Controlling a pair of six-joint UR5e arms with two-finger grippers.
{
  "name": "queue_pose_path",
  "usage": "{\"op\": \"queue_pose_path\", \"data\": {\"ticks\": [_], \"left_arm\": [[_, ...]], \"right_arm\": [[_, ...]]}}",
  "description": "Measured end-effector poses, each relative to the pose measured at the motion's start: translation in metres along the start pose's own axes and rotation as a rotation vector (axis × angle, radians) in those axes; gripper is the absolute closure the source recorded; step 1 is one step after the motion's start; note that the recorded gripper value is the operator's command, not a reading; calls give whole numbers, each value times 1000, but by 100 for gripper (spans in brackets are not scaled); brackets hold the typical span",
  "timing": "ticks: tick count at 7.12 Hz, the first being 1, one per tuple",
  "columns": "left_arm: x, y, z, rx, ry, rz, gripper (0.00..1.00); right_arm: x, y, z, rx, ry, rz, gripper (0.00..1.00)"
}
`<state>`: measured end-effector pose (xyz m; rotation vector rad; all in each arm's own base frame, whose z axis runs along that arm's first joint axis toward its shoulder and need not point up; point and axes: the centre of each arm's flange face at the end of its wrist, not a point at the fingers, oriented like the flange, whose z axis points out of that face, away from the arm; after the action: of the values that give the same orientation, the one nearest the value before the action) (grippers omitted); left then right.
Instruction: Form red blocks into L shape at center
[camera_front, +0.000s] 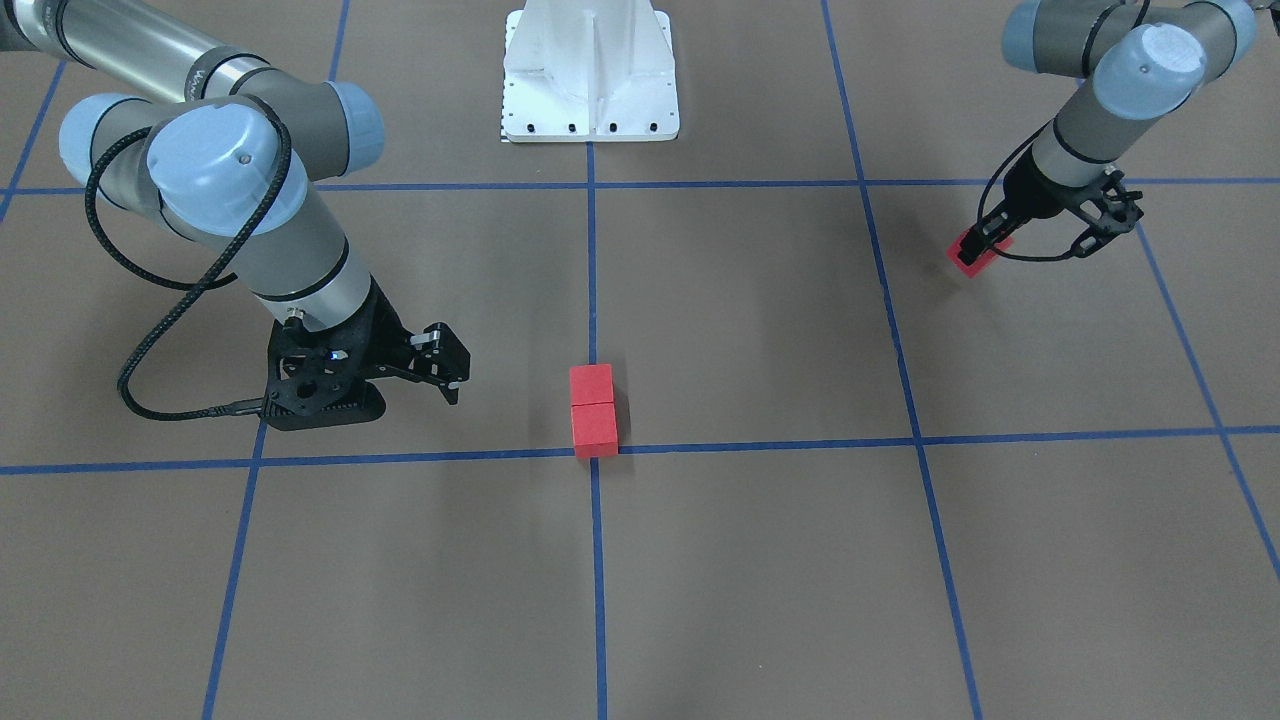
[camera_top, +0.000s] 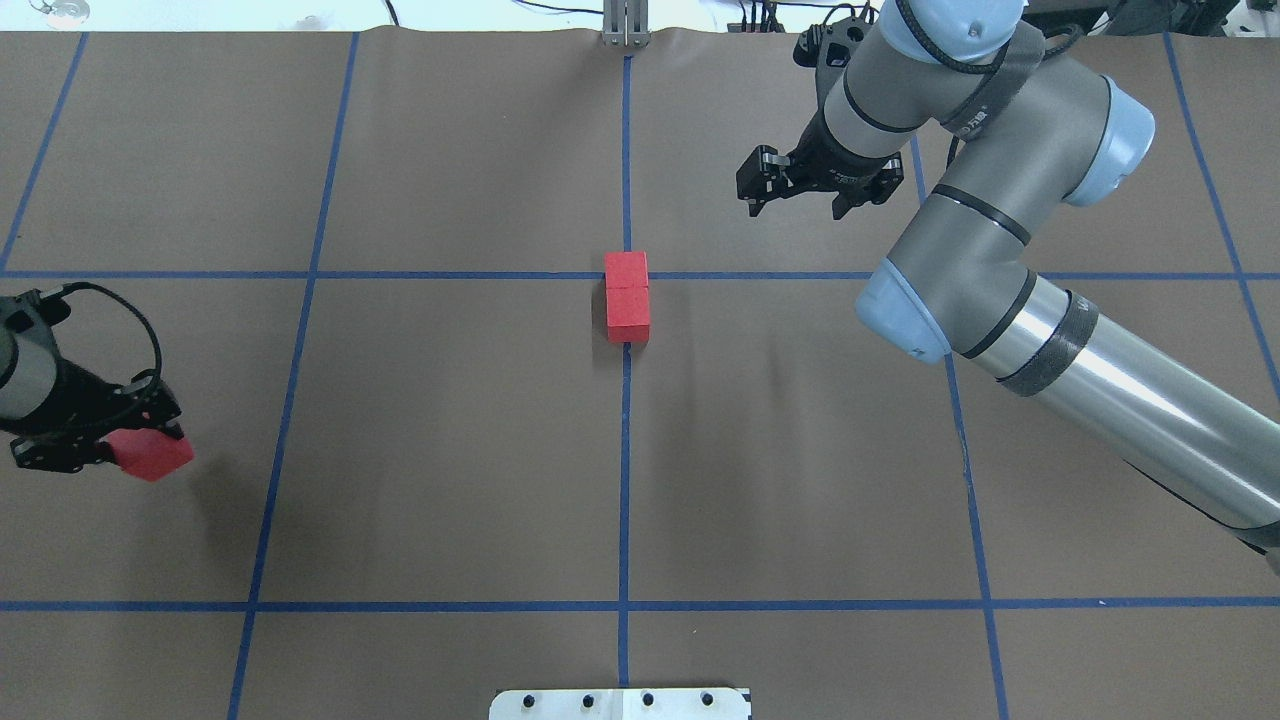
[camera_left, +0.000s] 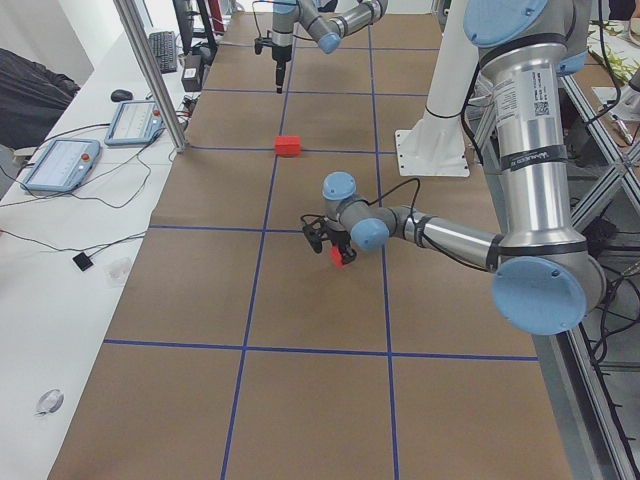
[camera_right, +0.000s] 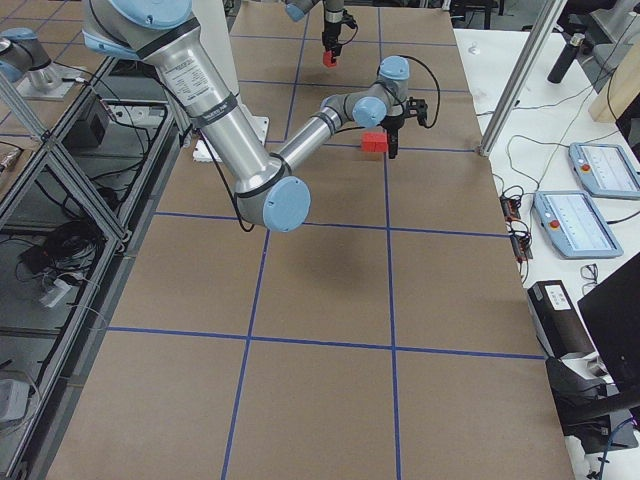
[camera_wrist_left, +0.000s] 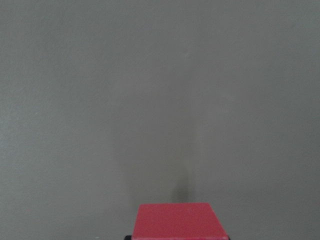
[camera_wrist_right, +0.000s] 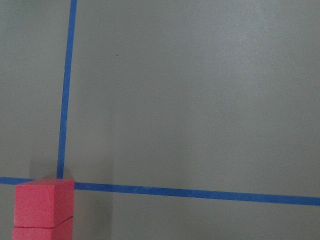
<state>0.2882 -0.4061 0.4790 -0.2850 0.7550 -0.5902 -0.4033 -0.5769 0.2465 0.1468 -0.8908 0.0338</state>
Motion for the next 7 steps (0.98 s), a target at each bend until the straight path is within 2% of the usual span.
{"op": "queue_pose_path", "data": {"ticks": [2, 3, 5, 7], "left_arm": [[123, 9, -37, 29, -61, -165, 100], [173, 8, -45, 40, -64, -265, 100], [255, 7, -52, 49, -42, -454, 100], [318, 1, -51, 55, 1, -639, 100]], "right_arm": [[6, 1, 4, -4, 8, -3, 1], [8, 0, 5, -5, 9, -4, 1], [17, -2, 5, -1, 17, 1, 1], [43, -7, 3, 6, 36, -35, 1]]}}
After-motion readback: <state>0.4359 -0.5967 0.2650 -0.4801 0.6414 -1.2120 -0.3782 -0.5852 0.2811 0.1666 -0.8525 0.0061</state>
